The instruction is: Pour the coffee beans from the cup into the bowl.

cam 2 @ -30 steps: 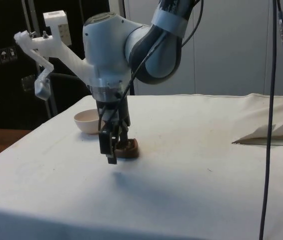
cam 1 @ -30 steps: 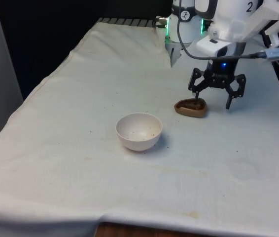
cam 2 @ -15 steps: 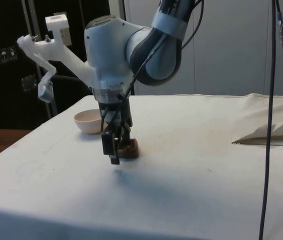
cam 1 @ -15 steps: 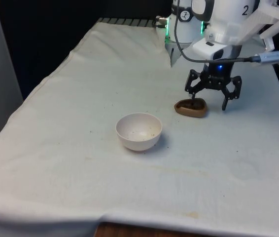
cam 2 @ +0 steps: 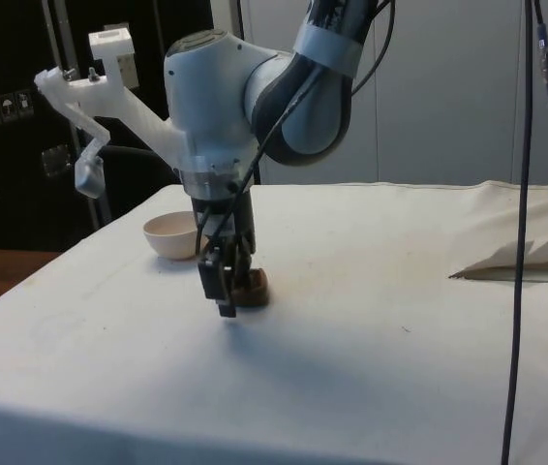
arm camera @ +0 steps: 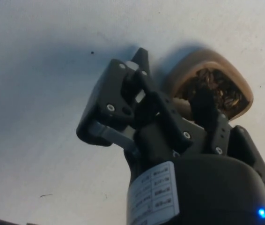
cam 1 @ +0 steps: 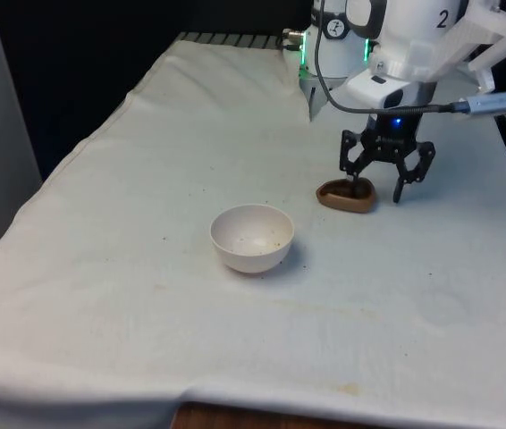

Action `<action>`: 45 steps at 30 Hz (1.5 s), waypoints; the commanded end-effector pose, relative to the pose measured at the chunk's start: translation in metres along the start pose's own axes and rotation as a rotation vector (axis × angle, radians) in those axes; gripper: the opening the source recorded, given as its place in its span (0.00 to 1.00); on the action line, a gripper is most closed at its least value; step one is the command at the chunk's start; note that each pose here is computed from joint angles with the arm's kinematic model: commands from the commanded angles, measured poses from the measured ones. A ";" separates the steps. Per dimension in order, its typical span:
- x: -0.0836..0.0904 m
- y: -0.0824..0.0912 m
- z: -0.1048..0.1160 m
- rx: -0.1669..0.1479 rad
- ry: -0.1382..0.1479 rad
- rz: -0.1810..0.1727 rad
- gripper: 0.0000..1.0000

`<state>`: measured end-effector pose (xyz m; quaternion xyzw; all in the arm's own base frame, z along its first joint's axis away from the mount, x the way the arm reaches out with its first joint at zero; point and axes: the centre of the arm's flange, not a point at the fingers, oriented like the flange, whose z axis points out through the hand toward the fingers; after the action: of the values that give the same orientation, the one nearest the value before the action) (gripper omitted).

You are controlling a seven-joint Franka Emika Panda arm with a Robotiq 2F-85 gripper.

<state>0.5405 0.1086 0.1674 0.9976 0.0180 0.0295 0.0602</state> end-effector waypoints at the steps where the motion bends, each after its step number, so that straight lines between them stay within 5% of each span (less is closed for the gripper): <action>1: -0.001 0.001 -0.001 0.000 0.004 0.000 0.66; 7: 0.000 0.001 -0.001 0.000 0.005 0.000 0.34; 10: 0.000 0.001 -0.001 0.000 0.005 0.000 0.09; 13: 0.000 0.001 -0.004 0.000 0.006 0.000 0.00; 31: 0.012 0.003 -0.065 -0.033 0.027 0.004 0.00; 45: 0.045 0.007 -0.111 -0.062 0.060 0.010 0.00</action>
<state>0.5798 0.1159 0.2807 0.9932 0.0135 0.0661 0.0953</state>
